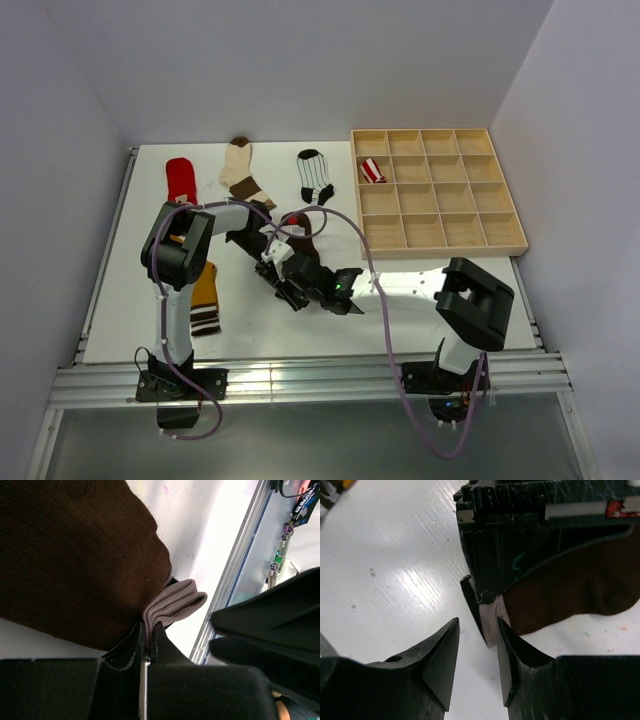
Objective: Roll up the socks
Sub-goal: Roll the sock at the center of the board.
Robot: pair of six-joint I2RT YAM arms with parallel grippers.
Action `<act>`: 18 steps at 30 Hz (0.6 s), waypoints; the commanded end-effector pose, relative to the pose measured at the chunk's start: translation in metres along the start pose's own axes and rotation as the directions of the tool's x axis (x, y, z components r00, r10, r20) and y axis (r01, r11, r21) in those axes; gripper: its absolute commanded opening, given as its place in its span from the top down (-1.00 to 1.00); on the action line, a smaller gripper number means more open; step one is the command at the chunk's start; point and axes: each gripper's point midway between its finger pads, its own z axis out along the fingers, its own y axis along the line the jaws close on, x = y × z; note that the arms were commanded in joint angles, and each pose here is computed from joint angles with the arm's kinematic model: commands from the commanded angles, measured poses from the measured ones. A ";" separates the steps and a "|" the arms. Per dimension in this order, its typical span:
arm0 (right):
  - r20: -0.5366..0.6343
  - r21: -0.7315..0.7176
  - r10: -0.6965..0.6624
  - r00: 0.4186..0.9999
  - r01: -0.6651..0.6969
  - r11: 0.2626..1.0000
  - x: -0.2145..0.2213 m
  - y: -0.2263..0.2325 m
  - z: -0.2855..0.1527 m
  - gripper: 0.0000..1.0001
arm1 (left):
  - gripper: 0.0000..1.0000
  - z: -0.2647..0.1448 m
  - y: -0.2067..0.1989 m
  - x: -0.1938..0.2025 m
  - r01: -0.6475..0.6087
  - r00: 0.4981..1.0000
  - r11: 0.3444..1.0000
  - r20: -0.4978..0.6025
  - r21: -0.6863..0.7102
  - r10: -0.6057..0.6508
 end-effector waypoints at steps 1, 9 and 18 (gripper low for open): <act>0.050 0.021 -0.052 0.997 0.051 0.999 -0.026 0.000 0.007 0.14 | 0.99 0.001 0.029 0.015 -0.028 0.997 0.995 -0.075 -0.095 0.021; 0.026 0.036 -0.084 0.996 0.083 0.996 -0.023 0.008 0.011 0.14 | 0.99 -0.002 0.031 0.017 -0.023 0.997 0.995 -0.077 -0.097 0.016; -0.022 -0.001 -0.090 0.996 0.090 0.996 -0.009 0.023 0.010 0.17 | 0.99 -0.002 0.033 0.018 -0.013 0.997 0.995 -0.081 -0.095 0.005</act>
